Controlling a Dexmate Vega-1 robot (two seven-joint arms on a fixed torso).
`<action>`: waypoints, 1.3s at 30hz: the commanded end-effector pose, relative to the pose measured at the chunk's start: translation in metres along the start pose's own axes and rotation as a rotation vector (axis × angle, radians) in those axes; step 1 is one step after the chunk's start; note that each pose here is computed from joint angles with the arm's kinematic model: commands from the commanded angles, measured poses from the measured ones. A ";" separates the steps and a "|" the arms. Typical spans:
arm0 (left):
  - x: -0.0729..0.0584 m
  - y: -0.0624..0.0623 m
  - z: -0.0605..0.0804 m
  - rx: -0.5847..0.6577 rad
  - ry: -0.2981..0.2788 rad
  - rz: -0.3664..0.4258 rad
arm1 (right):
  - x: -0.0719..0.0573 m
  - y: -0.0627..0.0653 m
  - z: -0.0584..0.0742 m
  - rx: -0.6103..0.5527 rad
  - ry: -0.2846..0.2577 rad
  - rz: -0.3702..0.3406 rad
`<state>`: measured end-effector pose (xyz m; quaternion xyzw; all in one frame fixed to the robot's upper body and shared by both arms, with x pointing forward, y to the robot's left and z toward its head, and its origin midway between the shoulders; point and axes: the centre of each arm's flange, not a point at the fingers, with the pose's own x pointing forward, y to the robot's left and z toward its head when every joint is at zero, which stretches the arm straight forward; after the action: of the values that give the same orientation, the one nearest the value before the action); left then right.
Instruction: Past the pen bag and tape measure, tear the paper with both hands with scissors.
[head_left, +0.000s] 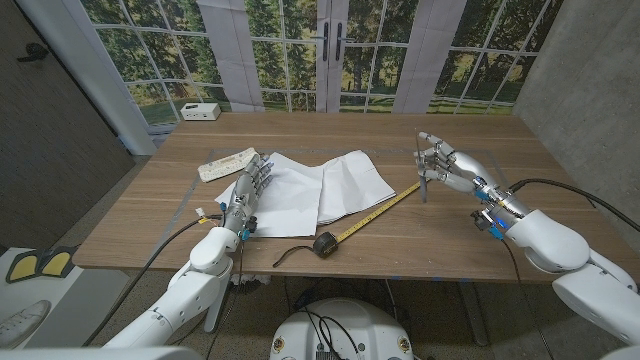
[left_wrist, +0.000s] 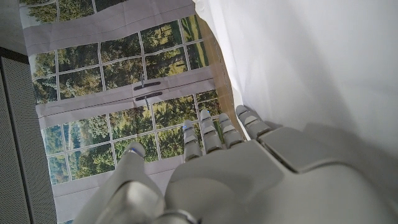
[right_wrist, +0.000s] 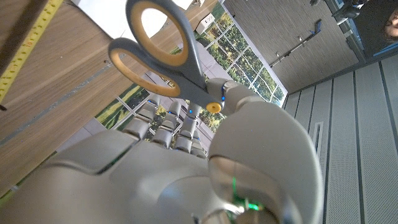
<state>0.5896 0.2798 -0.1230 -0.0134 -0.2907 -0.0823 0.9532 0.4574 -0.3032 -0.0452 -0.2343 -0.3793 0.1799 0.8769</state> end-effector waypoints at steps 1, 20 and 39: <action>0.001 -0.006 0.006 0.019 -0.015 -0.021 | 0.011 0.005 -0.001 0.130 -0.046 -0.017; -0.007 -0.017 0.019 0.017 -0.081 -0.036 | 0.031 0.013 -0.001 0.228 -0.090 -0.006; -0.014 -0.034 0.027 -0.006 -0.145 -0.064 | 0.055 0.024 0.001 0.291 -0.123 0.049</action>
<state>0.5700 0.2616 -0.1134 -0.0081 -0.3296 -0.1061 0.9381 0.4741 -0.2769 -0.0334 -0.1170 -0.3996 0.2363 0.8780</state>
